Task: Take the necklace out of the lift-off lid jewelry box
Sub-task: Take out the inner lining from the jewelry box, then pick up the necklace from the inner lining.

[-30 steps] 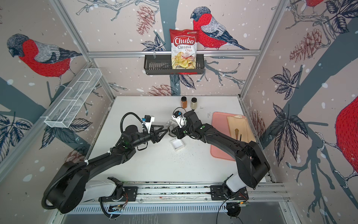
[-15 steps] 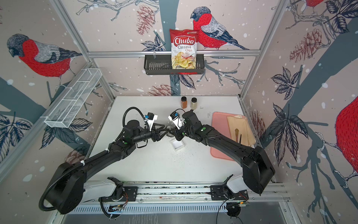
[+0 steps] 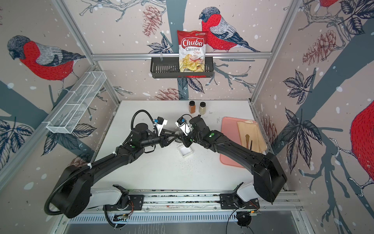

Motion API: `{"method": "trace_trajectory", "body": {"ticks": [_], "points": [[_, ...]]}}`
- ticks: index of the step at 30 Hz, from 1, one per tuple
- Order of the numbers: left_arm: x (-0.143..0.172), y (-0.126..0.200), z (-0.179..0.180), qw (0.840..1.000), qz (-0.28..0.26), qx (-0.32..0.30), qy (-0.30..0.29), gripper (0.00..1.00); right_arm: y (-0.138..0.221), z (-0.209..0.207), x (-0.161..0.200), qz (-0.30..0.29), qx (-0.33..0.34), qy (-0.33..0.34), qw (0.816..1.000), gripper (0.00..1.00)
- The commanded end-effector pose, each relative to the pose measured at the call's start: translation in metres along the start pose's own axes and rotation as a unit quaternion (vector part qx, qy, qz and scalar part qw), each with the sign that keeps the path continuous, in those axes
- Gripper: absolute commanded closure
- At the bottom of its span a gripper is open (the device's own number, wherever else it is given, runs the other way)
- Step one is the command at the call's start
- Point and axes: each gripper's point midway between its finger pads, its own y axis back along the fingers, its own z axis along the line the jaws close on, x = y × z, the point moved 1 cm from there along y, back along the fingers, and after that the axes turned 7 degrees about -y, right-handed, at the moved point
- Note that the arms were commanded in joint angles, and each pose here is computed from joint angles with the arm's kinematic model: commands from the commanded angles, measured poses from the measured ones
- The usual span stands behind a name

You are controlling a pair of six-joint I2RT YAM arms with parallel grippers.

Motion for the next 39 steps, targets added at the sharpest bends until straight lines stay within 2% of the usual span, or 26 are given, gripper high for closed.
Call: {"method": "trace_trajectory", "body": {"ticks": [1,6,11,17,22,28,39], "points": [[-0.004,-0.002,-0.005,1.000,-0.001,0.016,-0.006,0.54,0.002,-0.001,-0.007,-0.015,0.007,0.012,1.000,0.86],[-0.007,-0.003,-0.005,1.000,-0.002,0.020,-0.003,0.78,0.003,0.000,-0.008,-0.023,0.004,0.013,1.000,0.84],[-0.013,-0.002,-0.008,1.000,-0.010,0.025,-0.006,0.85,0.005,0.000,-0.008,-0.032,0.002,0.014,0.999,0.81],[-0.022,-0.002,-0.009,0.999,-0.016,0.025,-0.011,0.99,0.012,0.000,-0.013,-0.048,-0.012,0.004,0.999,0.65],[-0.028,0.000,-0.010,0.999,-0.017,0.019,-0.026,1.00,0.038,-0.007,-0.020,-0.085,-0.042,-0.023,0.995,0.61],[-0.040,0.006,-0.018,0.996,-0.014,0.021,-0.087,1.00,0.065,-0.005,-0.018,-0.127,-0.105,-0.045,0.985,0.60],[-0.068,0.016,-0.034,0.990,-0.030,0.037,-0.131,1.00,0.068,0.010,-0.003,-0.132,-0.195,-0.036,0.971,0.61]]}}
